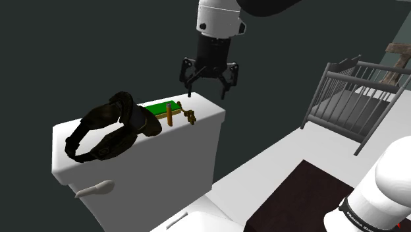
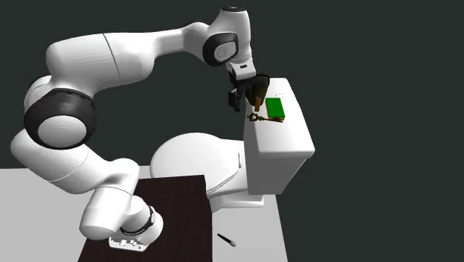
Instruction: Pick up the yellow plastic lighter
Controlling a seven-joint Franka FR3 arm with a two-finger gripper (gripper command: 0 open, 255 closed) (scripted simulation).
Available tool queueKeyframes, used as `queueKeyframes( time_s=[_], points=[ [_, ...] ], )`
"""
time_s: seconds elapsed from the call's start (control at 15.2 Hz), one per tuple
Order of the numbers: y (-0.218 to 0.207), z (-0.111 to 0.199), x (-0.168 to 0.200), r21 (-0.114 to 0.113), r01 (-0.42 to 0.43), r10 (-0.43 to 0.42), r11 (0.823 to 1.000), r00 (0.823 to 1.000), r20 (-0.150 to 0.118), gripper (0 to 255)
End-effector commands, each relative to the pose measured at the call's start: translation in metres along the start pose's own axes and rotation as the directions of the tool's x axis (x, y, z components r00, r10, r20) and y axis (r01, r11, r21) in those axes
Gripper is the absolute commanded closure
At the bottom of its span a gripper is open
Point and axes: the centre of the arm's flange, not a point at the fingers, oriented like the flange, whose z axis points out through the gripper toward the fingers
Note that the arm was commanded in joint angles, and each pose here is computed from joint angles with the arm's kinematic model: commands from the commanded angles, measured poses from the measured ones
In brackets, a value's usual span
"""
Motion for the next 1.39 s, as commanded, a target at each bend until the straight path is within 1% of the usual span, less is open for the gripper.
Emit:
queueKeyframes(
  time_s=[0.0,0.2,0.4,0.46,0.92,1.06,1.12,1.32],
  points=[
    [-0.027,0.000,0.002,0.011,-0.050,0.050,0.999,0.999,-0.006,0],
    [-0.064,-0.001,0.006,0.025,-0.115,0.115,0.993,0.993,-0.016,0],
    [-0.101,-0.004,0.013,0.039,-0.179,0.180,0.983,0.983,-0.025,0],
    [-0.102,-0.004,0.013,0.040,-0.181,0.182,0.983,0.983,-0.025,0],
    [-0.099,0.036,0.010,0.040,-0.181,0.182,0.983,0.983,-0.025,0],
    [-0.099,0.036,0.010,0.040,-0.181,0.182,0.983,0.983,-0.025,0],
    [-0.100,0.036,0.009,0.040,-0.181,0.182,0.983,0.983,-0.025,255],
    [-0.100,0.035,0.009,0.040,-0.181,0.182,0.983,0.983,-0.025,255]
  ],
)
